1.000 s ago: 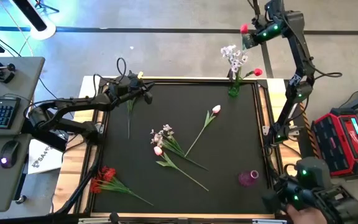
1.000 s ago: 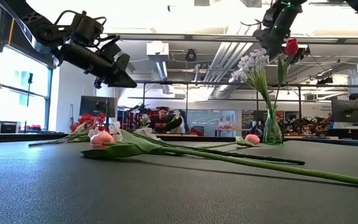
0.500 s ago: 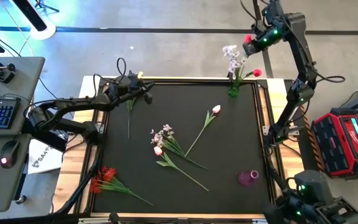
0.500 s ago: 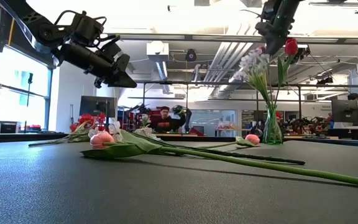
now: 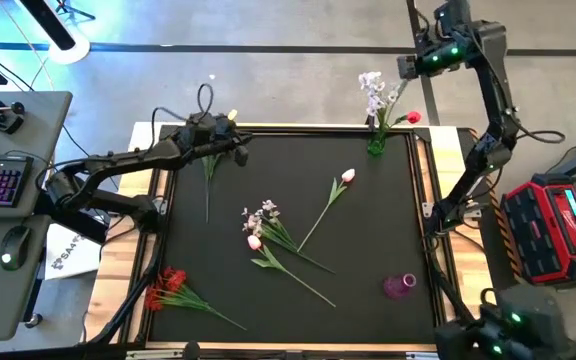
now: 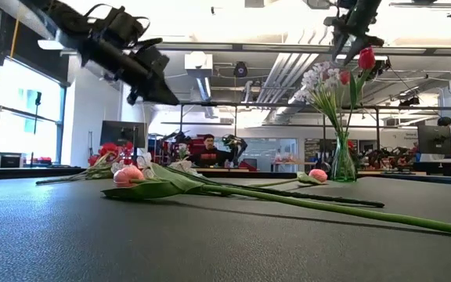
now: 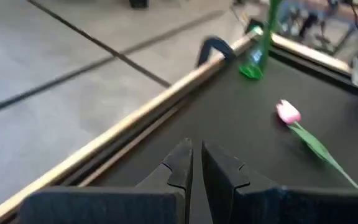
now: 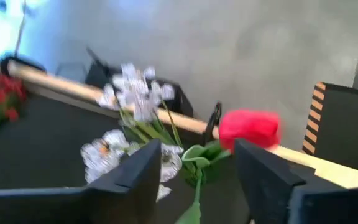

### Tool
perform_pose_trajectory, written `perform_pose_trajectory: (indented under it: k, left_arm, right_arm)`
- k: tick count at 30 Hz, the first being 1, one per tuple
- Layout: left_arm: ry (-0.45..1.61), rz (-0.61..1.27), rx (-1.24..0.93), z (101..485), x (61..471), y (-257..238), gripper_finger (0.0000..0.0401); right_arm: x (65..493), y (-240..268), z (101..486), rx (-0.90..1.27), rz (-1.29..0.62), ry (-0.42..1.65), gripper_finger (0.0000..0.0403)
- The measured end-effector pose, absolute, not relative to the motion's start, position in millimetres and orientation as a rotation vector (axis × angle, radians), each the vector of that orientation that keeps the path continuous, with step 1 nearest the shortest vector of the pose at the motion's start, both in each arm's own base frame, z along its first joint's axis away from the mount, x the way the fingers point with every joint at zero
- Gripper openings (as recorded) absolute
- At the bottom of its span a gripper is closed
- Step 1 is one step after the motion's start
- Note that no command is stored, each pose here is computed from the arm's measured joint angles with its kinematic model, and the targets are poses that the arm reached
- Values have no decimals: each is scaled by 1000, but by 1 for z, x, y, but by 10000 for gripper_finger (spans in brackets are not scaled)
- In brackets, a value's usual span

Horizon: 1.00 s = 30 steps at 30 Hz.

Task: Sort flowers into vase by color
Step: Put the white flowers into the green vase

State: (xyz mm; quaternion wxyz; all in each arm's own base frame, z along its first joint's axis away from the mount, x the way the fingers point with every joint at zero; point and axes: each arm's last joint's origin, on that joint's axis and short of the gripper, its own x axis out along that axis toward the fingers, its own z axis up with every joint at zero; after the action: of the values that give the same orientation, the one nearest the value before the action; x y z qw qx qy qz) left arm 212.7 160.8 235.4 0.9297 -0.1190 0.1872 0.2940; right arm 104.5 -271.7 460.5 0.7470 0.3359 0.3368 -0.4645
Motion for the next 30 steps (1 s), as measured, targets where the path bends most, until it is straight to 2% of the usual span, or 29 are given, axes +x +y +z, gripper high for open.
perform_pose_trajectory:
  k: [6, 11, 18, 23, 30]
  left_arm:
    - [570, 487, -207, 258, 221, 151, 21]
    - [596, 266, -215, 258, 227, 136, 24]
    - [688, 117, -213, 252, 238, 103, 57]
    - [692, 199, -171, 255, 250, 78, 64]
    - [610, 300, -235, 276, 264, 36, 65]
  right_arm:
    - [106, -244, 486, 702, -1086, 578, 225]
    - [122, -217, 505, 625, -944, 476, 224]
    - [151, -164, 519, 603, -696, 449, 206]
    - [179, -141, 516, 548, -464, 516, 195]
    - [221, -123, 497, 567, -329, 660, 188]
